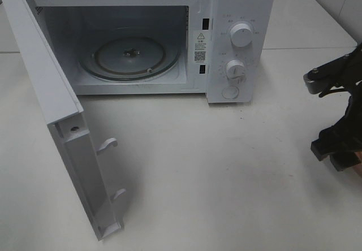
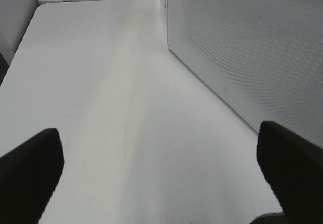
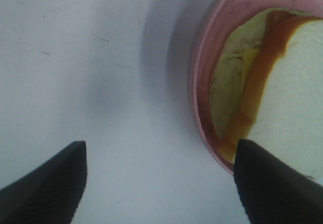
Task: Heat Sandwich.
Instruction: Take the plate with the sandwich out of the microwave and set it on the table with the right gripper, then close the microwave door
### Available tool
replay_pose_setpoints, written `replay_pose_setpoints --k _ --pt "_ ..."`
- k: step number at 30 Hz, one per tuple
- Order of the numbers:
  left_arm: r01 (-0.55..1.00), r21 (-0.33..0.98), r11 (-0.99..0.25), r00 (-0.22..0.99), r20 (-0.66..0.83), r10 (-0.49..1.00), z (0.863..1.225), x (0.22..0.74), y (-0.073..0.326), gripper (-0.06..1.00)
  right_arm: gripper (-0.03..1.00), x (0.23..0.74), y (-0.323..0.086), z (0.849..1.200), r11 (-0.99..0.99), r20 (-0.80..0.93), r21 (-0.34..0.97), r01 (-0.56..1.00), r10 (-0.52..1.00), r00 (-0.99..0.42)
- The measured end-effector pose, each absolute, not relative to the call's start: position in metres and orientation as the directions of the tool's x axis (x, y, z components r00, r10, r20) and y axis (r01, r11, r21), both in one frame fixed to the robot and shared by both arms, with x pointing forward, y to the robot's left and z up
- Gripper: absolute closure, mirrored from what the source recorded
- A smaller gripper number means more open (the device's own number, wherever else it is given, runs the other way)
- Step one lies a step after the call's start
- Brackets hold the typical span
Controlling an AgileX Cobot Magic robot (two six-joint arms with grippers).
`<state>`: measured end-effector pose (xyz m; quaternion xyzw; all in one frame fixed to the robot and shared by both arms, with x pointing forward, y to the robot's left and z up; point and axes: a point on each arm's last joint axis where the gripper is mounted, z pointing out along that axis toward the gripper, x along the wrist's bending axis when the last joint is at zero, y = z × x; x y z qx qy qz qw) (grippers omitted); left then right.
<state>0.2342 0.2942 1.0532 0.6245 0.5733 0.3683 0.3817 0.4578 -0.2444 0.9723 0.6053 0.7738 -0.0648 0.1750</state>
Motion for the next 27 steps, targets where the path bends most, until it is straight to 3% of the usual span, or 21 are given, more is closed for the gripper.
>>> replay_pose_setpoints --k 11,27 --pt "0.435 0.899 -0.051 0.071 0.022 0.997 1.053 0.234 0.294 -0.04 0.2 0.425 -0.245 1.021 0.293 -0.204 0.255 0.921 0.948 -0.245" --pt "0.435 0.899 -0.051 0.071 0.022 0.997 1.053 0.234 0.294 -0.04 0.2 0.38 -0.253 1.061 0.303 -0.092 0.403 0.864 0.952 -0.292"
